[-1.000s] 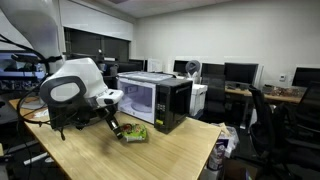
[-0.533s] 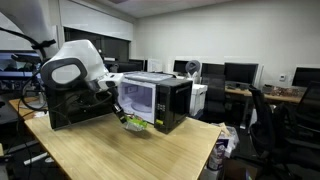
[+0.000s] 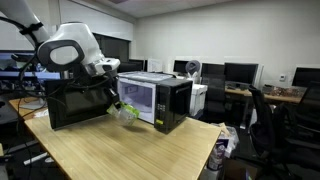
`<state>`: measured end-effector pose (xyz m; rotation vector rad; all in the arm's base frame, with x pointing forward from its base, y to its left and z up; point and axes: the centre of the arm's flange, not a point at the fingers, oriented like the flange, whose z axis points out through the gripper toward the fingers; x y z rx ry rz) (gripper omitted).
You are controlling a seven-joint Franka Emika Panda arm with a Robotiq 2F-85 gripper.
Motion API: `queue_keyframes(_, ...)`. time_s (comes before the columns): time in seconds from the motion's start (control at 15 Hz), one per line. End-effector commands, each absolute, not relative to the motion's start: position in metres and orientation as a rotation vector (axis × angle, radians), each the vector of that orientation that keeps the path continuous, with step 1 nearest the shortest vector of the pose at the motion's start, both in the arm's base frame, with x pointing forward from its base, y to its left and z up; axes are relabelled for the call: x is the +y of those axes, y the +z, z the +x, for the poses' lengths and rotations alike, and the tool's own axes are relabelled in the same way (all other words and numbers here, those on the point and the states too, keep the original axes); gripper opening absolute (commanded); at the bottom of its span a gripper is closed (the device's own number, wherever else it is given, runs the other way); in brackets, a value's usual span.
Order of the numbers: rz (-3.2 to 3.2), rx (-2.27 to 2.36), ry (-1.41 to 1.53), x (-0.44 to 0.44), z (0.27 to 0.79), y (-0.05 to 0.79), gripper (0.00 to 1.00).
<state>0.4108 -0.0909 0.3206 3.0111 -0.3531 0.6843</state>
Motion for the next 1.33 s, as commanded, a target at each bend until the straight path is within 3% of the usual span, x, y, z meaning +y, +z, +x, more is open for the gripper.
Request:
queue_keyframes(0.0,3.039,-0.310,0.699,-0.077,0.398,0.355,0.01)
queue_keyframes(1.27,3.004,-0.321,1.254,-0.039,0.391,0.486,0.01)
